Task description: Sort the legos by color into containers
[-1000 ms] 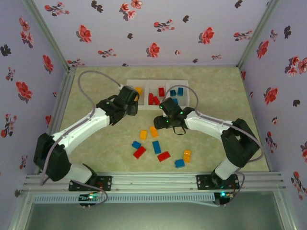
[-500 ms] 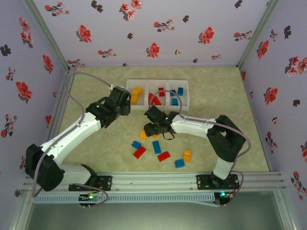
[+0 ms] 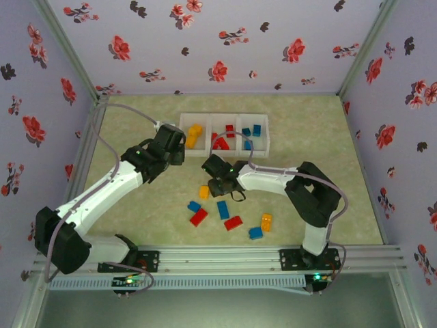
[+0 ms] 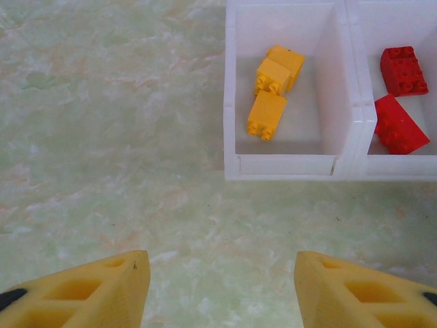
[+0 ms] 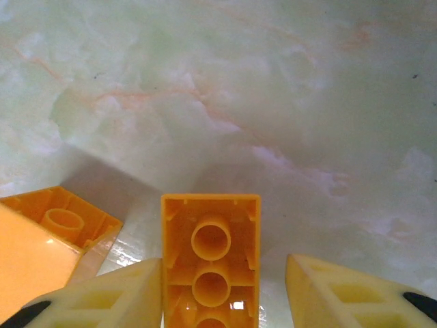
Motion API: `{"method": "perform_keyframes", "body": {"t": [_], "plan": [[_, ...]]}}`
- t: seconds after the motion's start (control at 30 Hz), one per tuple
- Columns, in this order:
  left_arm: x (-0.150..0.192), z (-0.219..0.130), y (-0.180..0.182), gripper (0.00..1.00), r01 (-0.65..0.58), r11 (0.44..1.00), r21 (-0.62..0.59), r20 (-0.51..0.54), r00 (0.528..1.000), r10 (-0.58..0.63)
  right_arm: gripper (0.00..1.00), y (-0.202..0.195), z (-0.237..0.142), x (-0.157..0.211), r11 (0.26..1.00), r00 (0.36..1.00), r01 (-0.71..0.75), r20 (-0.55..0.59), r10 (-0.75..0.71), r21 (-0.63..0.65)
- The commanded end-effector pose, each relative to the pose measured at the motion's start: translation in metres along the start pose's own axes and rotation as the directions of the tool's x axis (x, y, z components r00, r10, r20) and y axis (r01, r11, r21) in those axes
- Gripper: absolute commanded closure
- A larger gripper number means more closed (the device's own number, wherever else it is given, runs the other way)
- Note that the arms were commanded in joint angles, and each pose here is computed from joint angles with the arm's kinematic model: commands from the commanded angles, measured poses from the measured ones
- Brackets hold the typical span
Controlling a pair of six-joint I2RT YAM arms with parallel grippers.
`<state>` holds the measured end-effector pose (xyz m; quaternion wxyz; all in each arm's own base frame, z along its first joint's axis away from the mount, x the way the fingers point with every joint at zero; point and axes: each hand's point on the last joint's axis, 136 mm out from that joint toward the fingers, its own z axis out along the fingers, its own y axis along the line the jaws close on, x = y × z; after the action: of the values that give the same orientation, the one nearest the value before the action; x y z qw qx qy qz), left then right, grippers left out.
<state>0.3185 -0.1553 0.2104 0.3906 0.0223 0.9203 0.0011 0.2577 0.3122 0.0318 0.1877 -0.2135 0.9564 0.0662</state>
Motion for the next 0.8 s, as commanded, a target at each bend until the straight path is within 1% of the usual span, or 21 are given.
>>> {"method": "perform_keyframes", "body": {"t": [0.0,0.13,0.3,0.47,0.6,0.77], "plan": [[-0.002,-0.006,0.012,0.42,0.021,0.999,-0.035,0.015,1.0,-0.021,0.55,0.0,0.0,-0.002,1.0,1.0,0.015,-0.004,-0.015,0.02],[-0.002,-0.006,0.012,0.42,0.021,0.999,-0.036,0.016,1.0,-0.02,0.62,0.001,-0.001,-0.004,0.999,1.0,0.028,-0.002,-0.028,0.021],[-0.003,-0.008,0.013,0.42,0.023,0.999,-0.034,0.017,1.0,-0.022,0.66,-0.004,-0.017,-0.024,0.998,0.998,0.039,0.051,-0.041,0.04],[-0.006,-0.014,0.014,0.42,0.028,0.999,-0.028,0.027,0.999,-0.027,0.67,-0.005,-0.048,-0.065,0.999,0.988,0.046,0.147,-0.048,0.015],[-0.005,-0.018,0.016,0.42,0.031,0.999,-0.029,0.025,0.999,-0.03,0.67,-0.002,-0.074,-0.099,0.999,0.973,0.029,0.23,-0.022,-0.027],[-0.006,-0.024,0.019,0.41,0.044,0.999,-0.023,0.036,0.998,-0.043,0.66,0.003,-0.101,-0.149,0.996,0.939,0.004,0.343,0.028,-0.092]]}}
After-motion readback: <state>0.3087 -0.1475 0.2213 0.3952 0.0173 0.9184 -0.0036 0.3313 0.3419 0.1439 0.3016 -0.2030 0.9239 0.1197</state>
